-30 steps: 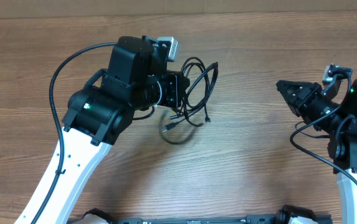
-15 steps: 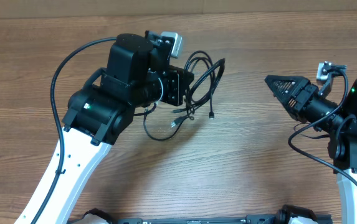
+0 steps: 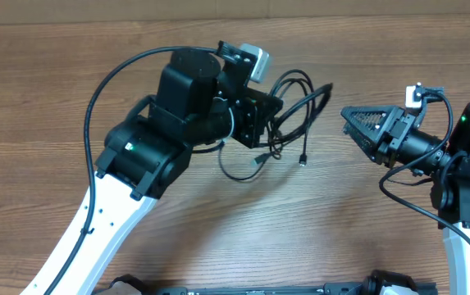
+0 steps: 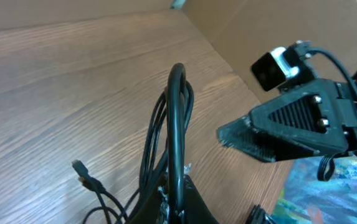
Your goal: Untangle cables
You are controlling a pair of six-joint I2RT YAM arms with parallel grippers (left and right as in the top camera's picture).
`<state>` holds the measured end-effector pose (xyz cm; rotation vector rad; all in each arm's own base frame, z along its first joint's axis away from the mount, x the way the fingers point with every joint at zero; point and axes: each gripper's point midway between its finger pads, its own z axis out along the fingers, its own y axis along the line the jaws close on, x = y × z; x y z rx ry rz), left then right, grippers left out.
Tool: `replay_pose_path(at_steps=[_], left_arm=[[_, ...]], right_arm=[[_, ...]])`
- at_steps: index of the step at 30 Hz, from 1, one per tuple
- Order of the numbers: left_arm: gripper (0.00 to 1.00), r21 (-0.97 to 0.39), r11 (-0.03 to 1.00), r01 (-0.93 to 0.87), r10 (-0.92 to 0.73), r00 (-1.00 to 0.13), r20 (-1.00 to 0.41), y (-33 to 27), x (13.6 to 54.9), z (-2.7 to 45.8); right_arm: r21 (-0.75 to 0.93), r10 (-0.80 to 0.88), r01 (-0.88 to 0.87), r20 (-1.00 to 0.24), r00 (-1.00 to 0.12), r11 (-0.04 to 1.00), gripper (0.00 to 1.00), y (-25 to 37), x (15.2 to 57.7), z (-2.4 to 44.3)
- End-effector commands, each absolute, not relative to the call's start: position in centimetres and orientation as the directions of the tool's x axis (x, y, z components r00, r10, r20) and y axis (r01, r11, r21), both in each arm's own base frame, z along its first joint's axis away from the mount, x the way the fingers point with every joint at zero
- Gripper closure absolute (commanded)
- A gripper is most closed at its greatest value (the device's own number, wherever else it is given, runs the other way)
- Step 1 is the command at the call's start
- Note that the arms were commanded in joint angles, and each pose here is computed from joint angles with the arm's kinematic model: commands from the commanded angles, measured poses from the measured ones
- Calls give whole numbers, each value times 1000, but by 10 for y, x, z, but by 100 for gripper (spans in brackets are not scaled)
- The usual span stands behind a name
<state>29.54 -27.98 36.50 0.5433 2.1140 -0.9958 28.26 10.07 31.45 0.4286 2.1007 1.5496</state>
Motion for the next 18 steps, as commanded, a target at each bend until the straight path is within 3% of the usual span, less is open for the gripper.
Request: replay_pose_path(at_steps=[1,6,18], left_arm=[[96,-455,589,668,73,-605,-793,-288,293,377],[96,-451,563,693,82,-589,-804,-301,291,378],[96,-470,500,727,109,-592,-799,-336,282,371]], right_arm=[[964,505,-16,-154,-849,267,37,109,277,320],[962,474,-41,-169,-864,268,31,119,275,323],[958,467,-43,-176,-866,282,30,125,275,321]])
